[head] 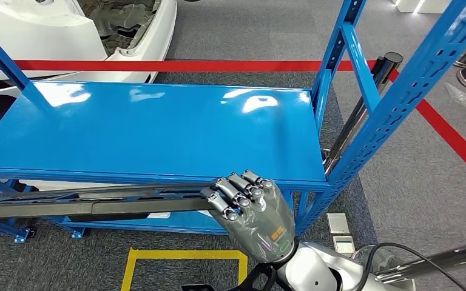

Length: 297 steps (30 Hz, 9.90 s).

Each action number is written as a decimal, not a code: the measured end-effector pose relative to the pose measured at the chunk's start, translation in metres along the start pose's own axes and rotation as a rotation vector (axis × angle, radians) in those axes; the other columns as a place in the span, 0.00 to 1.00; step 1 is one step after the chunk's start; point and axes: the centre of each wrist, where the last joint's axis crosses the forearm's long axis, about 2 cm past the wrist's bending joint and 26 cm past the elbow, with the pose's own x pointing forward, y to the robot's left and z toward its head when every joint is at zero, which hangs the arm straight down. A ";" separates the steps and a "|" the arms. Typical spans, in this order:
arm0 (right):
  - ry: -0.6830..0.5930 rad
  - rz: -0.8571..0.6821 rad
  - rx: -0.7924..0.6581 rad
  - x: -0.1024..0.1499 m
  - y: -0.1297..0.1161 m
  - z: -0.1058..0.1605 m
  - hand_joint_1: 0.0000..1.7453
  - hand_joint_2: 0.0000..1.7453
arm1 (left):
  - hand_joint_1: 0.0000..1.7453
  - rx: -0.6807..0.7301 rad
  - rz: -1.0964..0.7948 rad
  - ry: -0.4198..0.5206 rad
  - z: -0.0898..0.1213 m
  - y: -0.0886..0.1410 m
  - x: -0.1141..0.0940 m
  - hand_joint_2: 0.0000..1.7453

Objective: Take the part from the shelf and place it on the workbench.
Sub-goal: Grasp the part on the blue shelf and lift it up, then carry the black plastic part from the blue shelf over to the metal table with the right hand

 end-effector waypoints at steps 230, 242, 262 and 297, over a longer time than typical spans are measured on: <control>0.242 -0.081 0.035 -0.006 0.028 0.005 1.00 1.00 | 0.00 0.006 -0.013 0.001 0.000 -0.007 0.005 1.00; 0.260 -0.106 0.051 -0.009 0.032 0.005 1.00 1.00 | 0.00 0.006 -0.013 0.000 0.000 -0.007 0.005 1.00; 0.247 -0.096 0.055 -0.010 0.035 0.001 1.00 1.00 | 0.00 0.008 -0.013 0.005 -0.001 -0.007 0.007 1.00; 0.260 -0.078 0.079 -0.011 0.038 0.002 1.00 1.00 | 0.00 0.007 -0.013 0.005 -0.001 -0.007 0.006 1.00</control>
